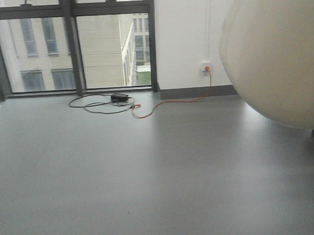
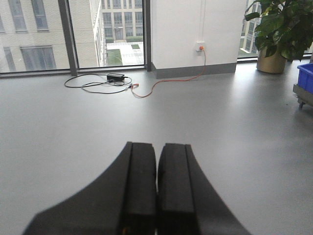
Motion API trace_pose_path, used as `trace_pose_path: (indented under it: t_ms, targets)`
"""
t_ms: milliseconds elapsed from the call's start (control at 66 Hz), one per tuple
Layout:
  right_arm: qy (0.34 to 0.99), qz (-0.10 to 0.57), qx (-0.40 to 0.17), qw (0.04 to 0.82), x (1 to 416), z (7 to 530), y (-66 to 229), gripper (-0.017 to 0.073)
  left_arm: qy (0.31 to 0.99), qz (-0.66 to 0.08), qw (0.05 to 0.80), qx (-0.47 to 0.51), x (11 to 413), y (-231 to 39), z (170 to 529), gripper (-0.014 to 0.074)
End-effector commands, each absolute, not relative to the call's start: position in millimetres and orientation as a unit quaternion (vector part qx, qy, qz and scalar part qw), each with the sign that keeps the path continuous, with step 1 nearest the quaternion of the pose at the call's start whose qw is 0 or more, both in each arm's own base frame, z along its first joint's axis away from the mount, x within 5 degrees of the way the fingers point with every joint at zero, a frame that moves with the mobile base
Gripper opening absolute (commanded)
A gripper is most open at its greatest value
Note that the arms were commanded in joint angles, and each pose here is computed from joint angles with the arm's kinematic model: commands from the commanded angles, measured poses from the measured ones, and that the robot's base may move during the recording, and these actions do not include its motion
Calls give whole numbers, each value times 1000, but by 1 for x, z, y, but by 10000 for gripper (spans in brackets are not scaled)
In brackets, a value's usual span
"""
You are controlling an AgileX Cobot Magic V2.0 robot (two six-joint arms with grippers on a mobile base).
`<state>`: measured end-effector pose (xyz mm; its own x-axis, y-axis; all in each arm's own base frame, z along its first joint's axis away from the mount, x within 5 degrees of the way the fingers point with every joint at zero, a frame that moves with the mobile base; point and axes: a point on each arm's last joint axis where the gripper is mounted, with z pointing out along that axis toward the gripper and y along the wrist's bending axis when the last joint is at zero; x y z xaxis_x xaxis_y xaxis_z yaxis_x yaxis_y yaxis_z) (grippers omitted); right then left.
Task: Move white bin to right shelf second layer
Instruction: 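Drive across the floor toward the window, carrying the bin, then turn and approach the shelf rack of blue bins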
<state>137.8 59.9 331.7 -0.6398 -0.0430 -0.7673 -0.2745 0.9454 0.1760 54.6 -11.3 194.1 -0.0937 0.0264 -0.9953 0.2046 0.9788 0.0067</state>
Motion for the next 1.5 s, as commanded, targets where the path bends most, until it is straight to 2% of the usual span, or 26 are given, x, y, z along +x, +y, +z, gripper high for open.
trace_pose_path:
  t_ms: [0,1486]
  targets:
    - [870,153,-85,461,143,347,61,55,712,-72,694,76,55,-12,193,85]
    - [871,152,-85,459,143,347,62,55,712,-72,694,76,55,-12,193,85]
